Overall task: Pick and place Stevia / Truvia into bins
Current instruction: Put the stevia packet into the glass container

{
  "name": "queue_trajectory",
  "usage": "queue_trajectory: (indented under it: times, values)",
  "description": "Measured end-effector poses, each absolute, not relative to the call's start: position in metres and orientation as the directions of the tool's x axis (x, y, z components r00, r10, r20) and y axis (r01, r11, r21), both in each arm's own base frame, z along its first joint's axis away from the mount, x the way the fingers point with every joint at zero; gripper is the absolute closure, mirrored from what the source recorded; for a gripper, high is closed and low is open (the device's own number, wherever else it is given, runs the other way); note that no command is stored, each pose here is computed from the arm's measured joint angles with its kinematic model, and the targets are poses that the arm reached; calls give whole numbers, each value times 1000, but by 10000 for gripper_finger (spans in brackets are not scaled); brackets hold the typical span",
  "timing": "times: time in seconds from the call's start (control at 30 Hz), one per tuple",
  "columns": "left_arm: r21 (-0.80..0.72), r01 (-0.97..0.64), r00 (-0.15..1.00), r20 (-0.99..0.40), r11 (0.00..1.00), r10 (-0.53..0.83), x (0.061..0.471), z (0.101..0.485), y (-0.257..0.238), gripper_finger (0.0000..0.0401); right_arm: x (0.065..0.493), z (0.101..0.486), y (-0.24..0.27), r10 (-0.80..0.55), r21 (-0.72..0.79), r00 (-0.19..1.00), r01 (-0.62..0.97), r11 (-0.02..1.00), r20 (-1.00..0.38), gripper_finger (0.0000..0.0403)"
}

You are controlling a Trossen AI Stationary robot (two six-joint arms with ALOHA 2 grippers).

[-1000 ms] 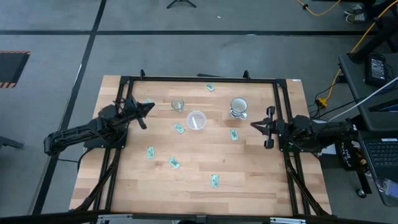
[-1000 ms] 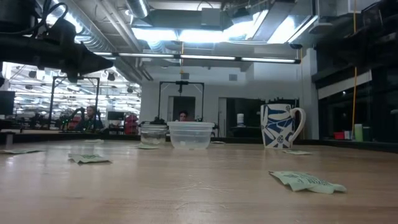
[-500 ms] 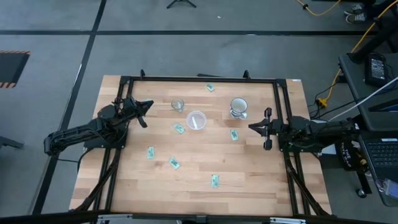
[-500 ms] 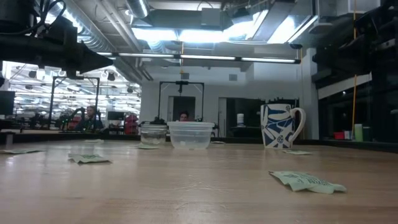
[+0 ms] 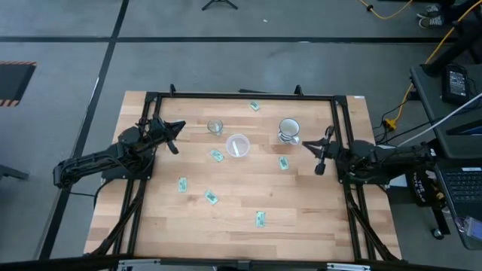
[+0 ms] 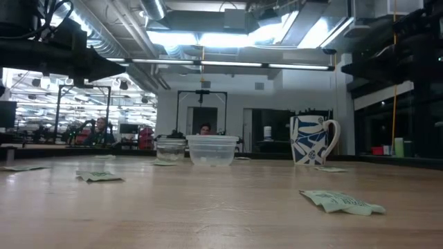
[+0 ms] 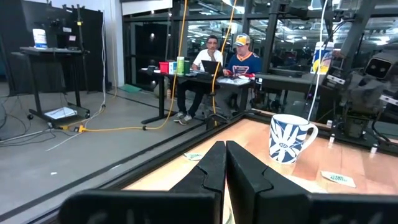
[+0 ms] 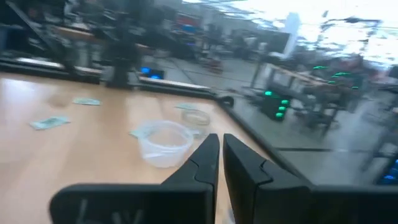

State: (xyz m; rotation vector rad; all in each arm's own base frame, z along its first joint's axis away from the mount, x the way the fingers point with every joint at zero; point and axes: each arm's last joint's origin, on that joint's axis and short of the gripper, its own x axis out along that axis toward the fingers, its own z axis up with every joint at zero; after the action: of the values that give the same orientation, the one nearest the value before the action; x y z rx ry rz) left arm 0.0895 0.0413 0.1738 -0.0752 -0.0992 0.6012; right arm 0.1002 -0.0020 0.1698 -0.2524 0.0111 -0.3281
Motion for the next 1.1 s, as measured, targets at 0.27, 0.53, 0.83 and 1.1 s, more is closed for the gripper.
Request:
queue_trajectory:
  times: [0.27, 0.53, 0.83, 1.1]
  values:
    - [-98, -560, 820, 71, 822, 567, 89, 174, 41, 395, 100, 178, -2, -321, -289, 941, 339, 895, 110, 375]
    - [-117, -558, 820, 71, 821, 568, 89, 174, 41, 395, 100, 178, -2, -321, -286, 940, 340, 896, 111, 375]
    - [-118, -556, 821, 72, 823, 566, 89, 174, 41, 395, 99, 179, -6, -348, -219, 932, 363, 905, 104, 375]
    - [-125, -500, 862, 27, 857, 507, 94, 170, 41, 399, 110, 198, -9, -315, -196, 949, 313, 929, 23, 375]
